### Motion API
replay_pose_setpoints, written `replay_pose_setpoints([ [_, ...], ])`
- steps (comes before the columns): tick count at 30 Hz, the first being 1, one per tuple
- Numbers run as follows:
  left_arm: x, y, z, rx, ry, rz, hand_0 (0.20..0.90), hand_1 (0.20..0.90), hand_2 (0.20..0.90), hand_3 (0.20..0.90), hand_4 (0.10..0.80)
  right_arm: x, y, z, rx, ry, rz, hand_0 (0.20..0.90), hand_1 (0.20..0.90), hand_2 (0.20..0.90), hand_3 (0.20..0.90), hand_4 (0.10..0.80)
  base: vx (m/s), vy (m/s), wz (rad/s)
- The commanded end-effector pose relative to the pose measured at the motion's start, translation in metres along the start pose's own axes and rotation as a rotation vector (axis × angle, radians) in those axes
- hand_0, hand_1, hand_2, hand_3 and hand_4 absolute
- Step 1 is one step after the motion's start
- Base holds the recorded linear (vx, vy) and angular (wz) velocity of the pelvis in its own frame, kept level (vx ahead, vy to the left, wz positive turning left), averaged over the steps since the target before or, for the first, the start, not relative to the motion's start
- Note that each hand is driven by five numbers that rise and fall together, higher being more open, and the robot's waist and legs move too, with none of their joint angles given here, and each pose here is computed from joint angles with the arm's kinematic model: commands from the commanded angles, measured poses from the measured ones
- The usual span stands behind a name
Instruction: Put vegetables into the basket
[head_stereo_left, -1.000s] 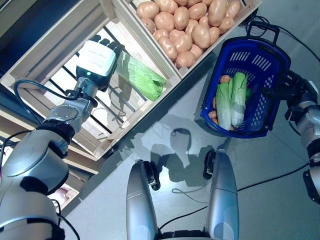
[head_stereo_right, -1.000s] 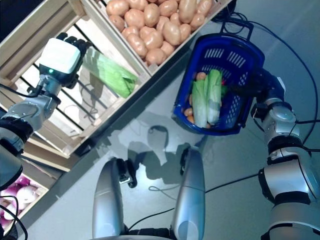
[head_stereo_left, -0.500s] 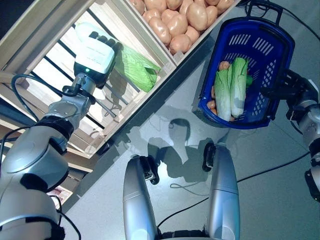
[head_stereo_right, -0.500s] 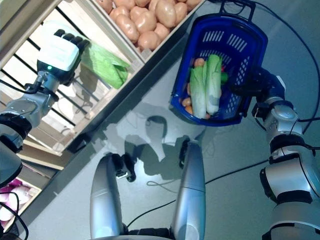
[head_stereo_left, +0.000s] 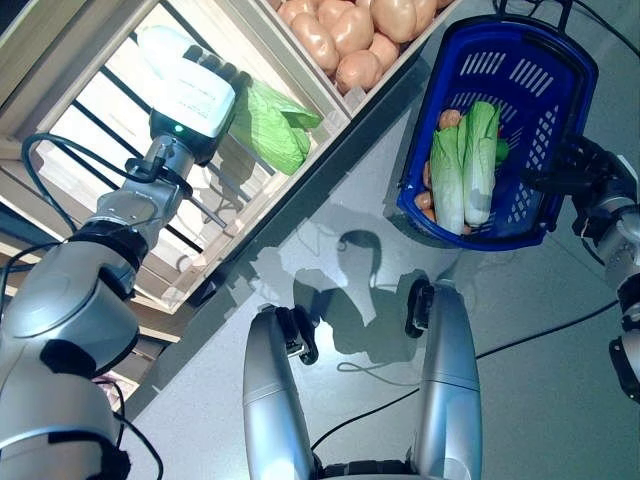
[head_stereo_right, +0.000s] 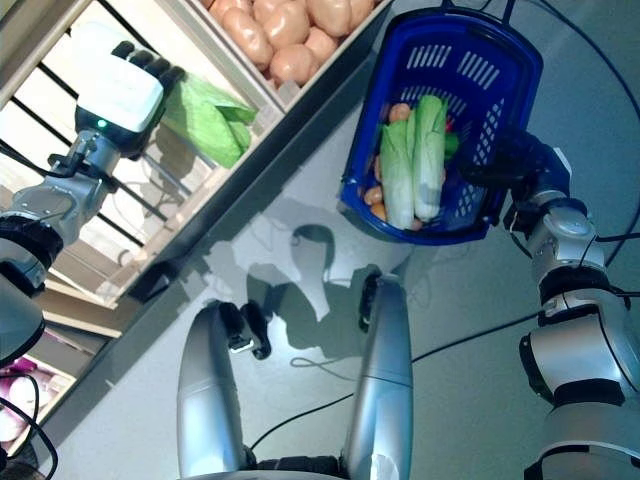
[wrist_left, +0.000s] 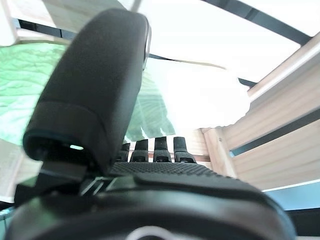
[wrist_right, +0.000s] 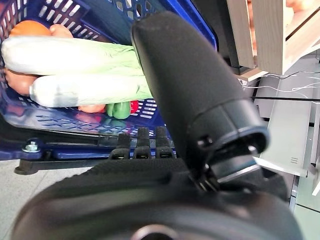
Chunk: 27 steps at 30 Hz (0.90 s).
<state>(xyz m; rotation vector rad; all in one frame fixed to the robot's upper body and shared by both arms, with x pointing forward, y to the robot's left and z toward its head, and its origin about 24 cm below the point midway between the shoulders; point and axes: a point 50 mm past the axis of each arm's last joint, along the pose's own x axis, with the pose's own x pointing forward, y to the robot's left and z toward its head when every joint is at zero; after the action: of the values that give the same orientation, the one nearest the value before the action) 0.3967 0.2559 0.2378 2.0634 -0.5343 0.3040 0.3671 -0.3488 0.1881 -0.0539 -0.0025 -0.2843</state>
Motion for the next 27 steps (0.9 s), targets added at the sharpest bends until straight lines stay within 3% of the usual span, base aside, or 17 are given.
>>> replay_pose_setpoints([
  [1,0.029,0.055,-0.013,0.088,-0.076,0.184,0.9,0.9,0.9,0.9,0.8,0.003,0.003,0.057,0.058,-0.244,0.02,0.9,0.9,0.9,0.9,0.8,0.0,0.0,0.0],
  [15,0.034,0.057,0.031,-0.095,-0.355,0.054,0.9,0.9,0.9,0.9,0.8,0.003,0.002,0.057,0.08,-0.247,0.014,0.9,0.9,0.9,0.9,0.8,-0.001,0.0,0.0],
  [17,0.034,0.057,0.032,-0.097,-0.346,0.04,0.9,0.9,0.9,0.9,0.8,0.003,0.0,0.055,0.084,-0.243,0.014,0.9,0.9,0.9,0.9,0.8,0.0,0.0,0.0],
  [20,0.038,0.049,0.016,-0.093,-0.154,-0.062,0.9,0.9,0.9,0.9,0.8,0.001,-0.005,0.053,0.1,-0.238,0.016,0.9,0.9,0.9,0.9,0.8,0.0,0.0,0.0],
  [21,0.038,0.045,0.008,-0.1,-0.077,-0.09,0.858,0.858,0.858,0.858,0.772,0.001,-0.006,0.053,0.108,-0.239,0.018,0.9,0.9,0.9,0.9,0.8,0.0,0.0,0.0],
  [22,0.036,0.041,0.001,-0.115,-0.013,-0.114,0.3,0.3,0.3,0.3,0.4,0.001,-0.006,0.052,0.114,-0.241,0.019,0.9,0.9,0.9,0.9,0.8,-0.012,-0.034,-0.01],
  [27,0.028,0.027,-0.013,-0.151,0.111,-0.125,0.3,0.3,0.3,0.3,0.4,0.001,-0.005,0.052,0.133,-0.244,0.022,0.9,0.9,0.9,0.9,0.8,-0.019,-0.039,-0.01],
])
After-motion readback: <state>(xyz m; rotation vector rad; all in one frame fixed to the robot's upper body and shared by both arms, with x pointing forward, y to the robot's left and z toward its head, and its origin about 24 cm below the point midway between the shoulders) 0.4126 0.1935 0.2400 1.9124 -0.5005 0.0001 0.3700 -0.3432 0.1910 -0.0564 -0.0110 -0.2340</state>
